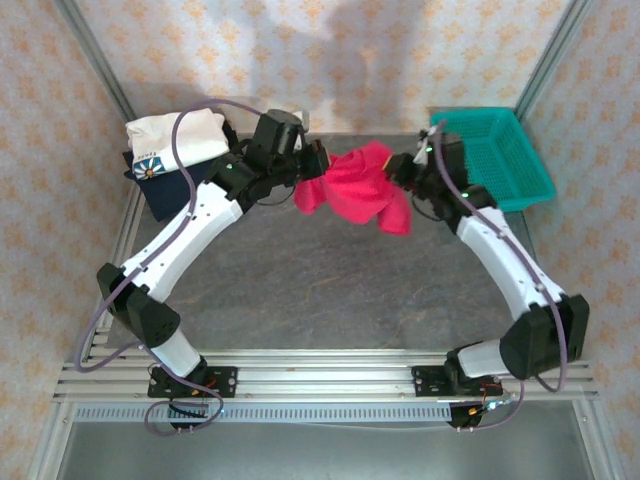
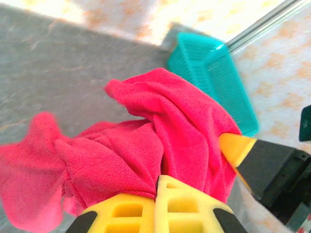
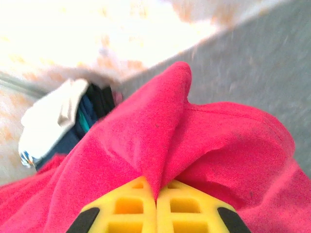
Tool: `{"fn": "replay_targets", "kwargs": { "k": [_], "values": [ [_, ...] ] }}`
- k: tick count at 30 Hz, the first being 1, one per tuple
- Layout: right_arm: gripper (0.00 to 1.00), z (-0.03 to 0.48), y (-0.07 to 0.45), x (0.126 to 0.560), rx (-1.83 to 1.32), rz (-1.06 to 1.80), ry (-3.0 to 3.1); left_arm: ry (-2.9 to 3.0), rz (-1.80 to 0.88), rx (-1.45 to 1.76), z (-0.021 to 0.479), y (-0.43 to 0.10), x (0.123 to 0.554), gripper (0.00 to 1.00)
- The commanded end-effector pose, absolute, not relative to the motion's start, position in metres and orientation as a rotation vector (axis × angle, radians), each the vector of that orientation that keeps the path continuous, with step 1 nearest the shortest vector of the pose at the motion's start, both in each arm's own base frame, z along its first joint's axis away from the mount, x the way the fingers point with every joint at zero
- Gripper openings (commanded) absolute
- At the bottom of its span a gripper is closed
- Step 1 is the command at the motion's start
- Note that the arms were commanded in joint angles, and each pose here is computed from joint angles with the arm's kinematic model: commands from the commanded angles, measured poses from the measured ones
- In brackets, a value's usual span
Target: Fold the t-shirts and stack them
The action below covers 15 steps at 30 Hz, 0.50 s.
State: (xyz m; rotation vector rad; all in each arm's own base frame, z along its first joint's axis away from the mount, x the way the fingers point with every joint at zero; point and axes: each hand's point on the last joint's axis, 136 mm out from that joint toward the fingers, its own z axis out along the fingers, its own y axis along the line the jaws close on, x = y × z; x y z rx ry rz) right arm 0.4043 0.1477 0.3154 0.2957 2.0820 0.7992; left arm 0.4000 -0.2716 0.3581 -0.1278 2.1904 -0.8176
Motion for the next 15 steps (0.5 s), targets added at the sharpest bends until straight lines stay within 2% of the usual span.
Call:
{"fn": "replay_targets", "kwargs": {
  "k": [1,4,6,7,9,11,15],
  "values": [
    [0.04,0.364,0.118,0.393,0.288,0.723,2.01,2.12,-0.891,-0.068,0.389,-0.289,0.394,0.0],
    [0.14,0.374,0.114,0.383,0.211,0.663,2.076,2.1,-0.899,-0.072,0.395,-0.29,0.387,0.0],
    [0.21,0.361,0.118,0.378,0.19,0.66,2.16,2.138,-0.807,-0.12,0.374,-0.274,0.385,0.0],
    [0.27,0.352,0.122,0.377,0.185,0.684,2.193,2.165,-0.757,-0.15,0.36,-0.264,0.383,0.0],
    [0.48,0.322,0.139,0.376,0.173,0.796,2.269,2.253,-0.634,-0.251,0.317,-0.237,0.38,0.0],
    [0.61,0.295,0.148,0.377,0.191,0.848,2.337,2.329,-0.59,-0.36,0.276,-0.215,0.375,0.01],
    [0.69,0.247,0.129,0.374,0.321,0.739,2.407,2.455,-0.607,-0.586,0.206,-0.187,0.362,0.57]
  ]
}}
